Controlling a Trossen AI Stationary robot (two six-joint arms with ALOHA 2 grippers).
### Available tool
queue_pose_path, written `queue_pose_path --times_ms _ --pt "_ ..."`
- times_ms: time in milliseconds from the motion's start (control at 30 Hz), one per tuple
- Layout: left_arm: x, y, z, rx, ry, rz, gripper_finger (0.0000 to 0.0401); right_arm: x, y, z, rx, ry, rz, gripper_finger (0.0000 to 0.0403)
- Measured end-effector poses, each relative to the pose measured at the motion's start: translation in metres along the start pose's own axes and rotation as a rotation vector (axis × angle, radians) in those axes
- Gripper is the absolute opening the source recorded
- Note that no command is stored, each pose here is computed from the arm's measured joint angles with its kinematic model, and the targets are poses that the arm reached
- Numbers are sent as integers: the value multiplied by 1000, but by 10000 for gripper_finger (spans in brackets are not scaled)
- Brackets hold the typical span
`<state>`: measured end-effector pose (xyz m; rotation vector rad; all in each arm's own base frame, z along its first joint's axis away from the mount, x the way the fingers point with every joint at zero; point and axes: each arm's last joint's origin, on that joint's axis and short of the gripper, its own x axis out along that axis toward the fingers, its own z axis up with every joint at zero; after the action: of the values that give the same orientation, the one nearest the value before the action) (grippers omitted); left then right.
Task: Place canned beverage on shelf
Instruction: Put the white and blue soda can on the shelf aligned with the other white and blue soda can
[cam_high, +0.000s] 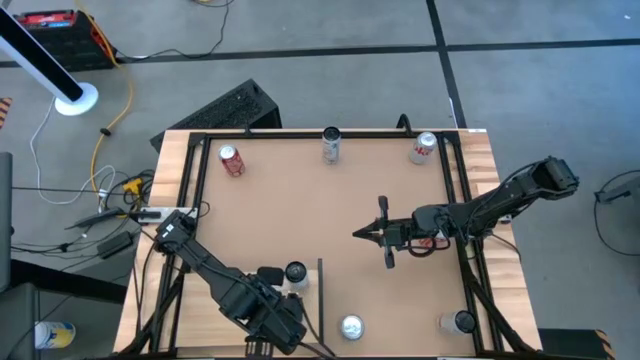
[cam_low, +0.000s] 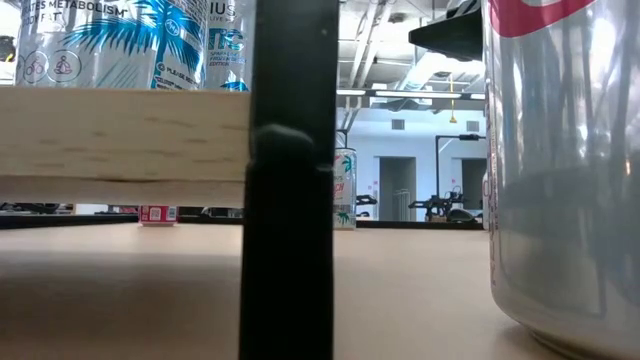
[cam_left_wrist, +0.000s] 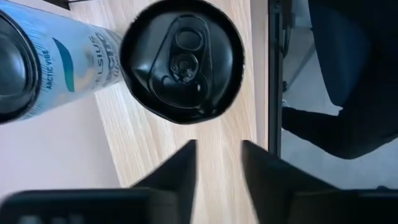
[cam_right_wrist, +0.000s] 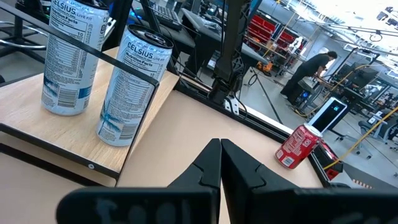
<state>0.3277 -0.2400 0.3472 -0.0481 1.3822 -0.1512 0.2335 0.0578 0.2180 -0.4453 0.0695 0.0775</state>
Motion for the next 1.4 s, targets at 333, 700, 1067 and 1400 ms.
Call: queue_pose_path --times_ms 333,700,1067,1400 --pt "0 2 1 19 -9 15 2 0 0 0 0 0 0 31" --pt "0 3 2 25 -33 55 0 0 0 0 0 0 0 31" --pt "0 0 6 48 -74 27 0 0 0 0 0 0 0 31" --pt "0 -2 7 57 -79 -7 0 0 0 0 0 0 0 31"
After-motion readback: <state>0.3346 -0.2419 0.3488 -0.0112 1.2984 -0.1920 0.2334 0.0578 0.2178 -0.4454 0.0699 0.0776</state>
